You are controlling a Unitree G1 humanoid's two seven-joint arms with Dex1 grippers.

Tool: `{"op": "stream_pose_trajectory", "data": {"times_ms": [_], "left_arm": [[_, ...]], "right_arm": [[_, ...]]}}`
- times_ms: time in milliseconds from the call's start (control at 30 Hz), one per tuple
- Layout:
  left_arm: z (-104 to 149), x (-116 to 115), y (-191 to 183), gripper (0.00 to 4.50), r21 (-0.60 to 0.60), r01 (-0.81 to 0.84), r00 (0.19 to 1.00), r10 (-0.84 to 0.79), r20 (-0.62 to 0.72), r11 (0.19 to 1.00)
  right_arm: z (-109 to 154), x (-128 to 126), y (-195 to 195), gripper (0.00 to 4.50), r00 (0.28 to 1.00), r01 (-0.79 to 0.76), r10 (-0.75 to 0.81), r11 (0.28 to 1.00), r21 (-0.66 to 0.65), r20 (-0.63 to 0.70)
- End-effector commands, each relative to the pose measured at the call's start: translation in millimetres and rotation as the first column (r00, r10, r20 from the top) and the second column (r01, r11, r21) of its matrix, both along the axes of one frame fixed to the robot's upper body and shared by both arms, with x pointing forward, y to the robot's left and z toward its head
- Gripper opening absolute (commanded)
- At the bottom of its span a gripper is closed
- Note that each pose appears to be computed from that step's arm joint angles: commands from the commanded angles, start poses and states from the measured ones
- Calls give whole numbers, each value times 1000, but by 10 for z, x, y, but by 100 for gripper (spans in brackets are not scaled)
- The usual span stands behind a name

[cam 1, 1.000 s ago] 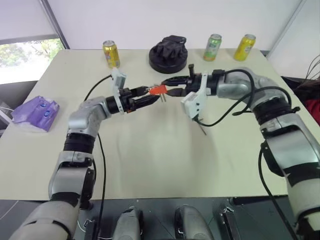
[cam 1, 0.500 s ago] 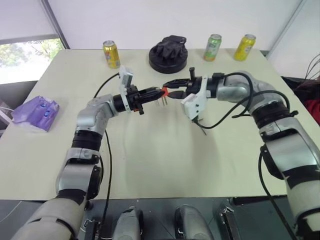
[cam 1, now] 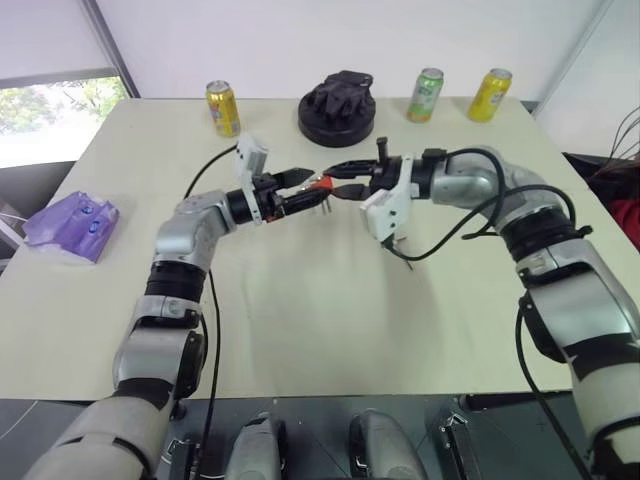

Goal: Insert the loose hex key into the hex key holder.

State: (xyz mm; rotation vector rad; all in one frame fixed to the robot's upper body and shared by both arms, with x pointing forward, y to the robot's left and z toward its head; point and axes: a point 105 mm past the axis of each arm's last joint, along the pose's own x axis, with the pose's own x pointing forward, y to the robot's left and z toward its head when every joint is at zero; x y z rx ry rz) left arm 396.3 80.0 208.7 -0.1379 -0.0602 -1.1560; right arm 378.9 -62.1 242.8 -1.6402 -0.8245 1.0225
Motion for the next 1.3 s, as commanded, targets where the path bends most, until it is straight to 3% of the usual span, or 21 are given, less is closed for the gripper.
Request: {"op": "stream_pose_trajectory", "data": {"times_ms": [33,367,467,633,967,1067,1233,1300], "left_arm": [[152,-3,-1,366,-23,-3,998,4,58,1000],[187,-11,-22,366,-52,5,998,-2,60,999],[226,-11,-25,277,-70,3,998,2,67,998],[238,-23,-46,25,-77,11,998,-6,69,997],[225,11,-56,11,-79,-12,998,17,60,997],[220,-19,-66,132,-69,12,998,-7,64,998],[231,28,-44,387,-76,-35,996,41,76,997],[227,14,-54,387,-78,-25,997,31,75,997]], "right_arm": [[228,-40,62,99,998,-27,22,997,77,57],[239,1,55,99,998,-3,-4,994,106,65],[218,-4,62,99,998,-5,-1,994,105,60],[195,-2,59,99,999,-1,-5,995,105,53],[125,-23,65,99,999,-3,0,995,95,32],[120,-24,66,99,1000,-3,0,995,95,31],[111,-26,68,99,1000,0,-3,995,99,27],[114,-20,66,99,1000,4,-7,995,104,26]]}}
